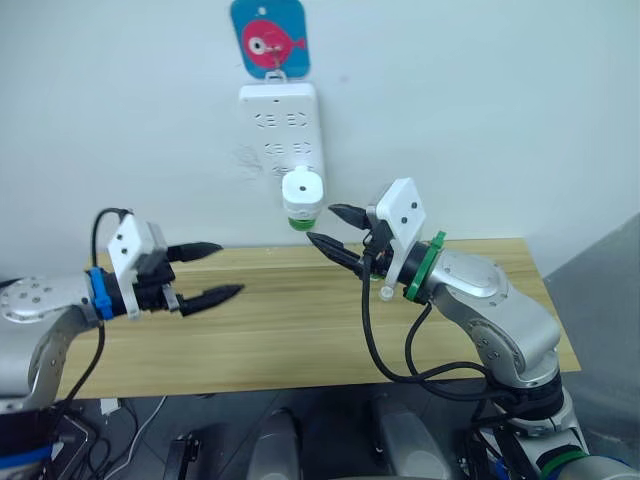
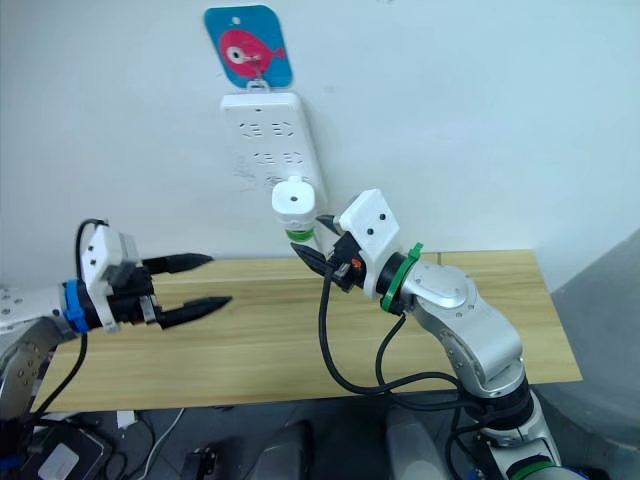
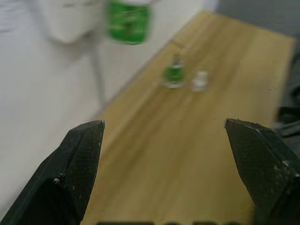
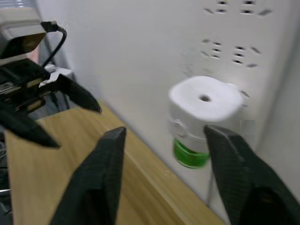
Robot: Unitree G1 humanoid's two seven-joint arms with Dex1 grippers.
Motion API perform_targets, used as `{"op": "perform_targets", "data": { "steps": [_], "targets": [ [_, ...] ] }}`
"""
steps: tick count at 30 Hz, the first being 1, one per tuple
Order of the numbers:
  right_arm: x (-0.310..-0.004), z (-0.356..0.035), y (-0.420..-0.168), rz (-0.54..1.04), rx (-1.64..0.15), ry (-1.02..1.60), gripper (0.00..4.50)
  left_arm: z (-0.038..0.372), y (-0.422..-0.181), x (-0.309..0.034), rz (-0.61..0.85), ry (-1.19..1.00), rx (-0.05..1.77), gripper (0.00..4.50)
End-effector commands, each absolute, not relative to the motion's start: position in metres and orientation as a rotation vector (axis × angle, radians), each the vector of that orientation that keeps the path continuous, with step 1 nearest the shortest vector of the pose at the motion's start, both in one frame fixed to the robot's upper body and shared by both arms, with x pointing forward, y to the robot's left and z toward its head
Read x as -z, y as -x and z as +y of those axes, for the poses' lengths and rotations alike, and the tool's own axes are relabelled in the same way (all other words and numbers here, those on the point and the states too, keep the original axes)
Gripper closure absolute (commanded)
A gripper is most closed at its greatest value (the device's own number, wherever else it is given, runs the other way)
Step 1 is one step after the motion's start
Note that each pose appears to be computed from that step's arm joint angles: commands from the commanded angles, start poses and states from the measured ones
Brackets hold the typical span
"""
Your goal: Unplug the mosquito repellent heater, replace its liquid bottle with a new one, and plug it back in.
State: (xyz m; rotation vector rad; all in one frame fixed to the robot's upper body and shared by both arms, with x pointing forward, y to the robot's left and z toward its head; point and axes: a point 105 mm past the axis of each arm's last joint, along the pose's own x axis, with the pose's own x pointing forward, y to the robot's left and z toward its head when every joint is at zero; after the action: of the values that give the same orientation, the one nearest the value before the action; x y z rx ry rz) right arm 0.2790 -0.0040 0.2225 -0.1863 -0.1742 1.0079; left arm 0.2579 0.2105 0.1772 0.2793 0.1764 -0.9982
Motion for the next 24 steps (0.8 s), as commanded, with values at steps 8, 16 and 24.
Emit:
{"op": "perform_targets", "data": {
  "steps": [8,16,24],
  "targets": [
    [-0.222,0.006,-0.297,-0.233,-0.971,0.257,4.47,0.169,-0.231,-0.189,-0.042,-0.209,0.923,0.13],
    [-0.22,0.014,-0.305,-0.223,-0.956,0.249,4.47,0.159,-0.226,-0.188,-0.05,-0.192,0.927,0.13],
    [-0.22,0.018,-0.309,-0.219,-0.944,0.234,4.47,0.155,-0.228,-0.188,-0.055,-0.191,0.948,0.13]
  ]
}}
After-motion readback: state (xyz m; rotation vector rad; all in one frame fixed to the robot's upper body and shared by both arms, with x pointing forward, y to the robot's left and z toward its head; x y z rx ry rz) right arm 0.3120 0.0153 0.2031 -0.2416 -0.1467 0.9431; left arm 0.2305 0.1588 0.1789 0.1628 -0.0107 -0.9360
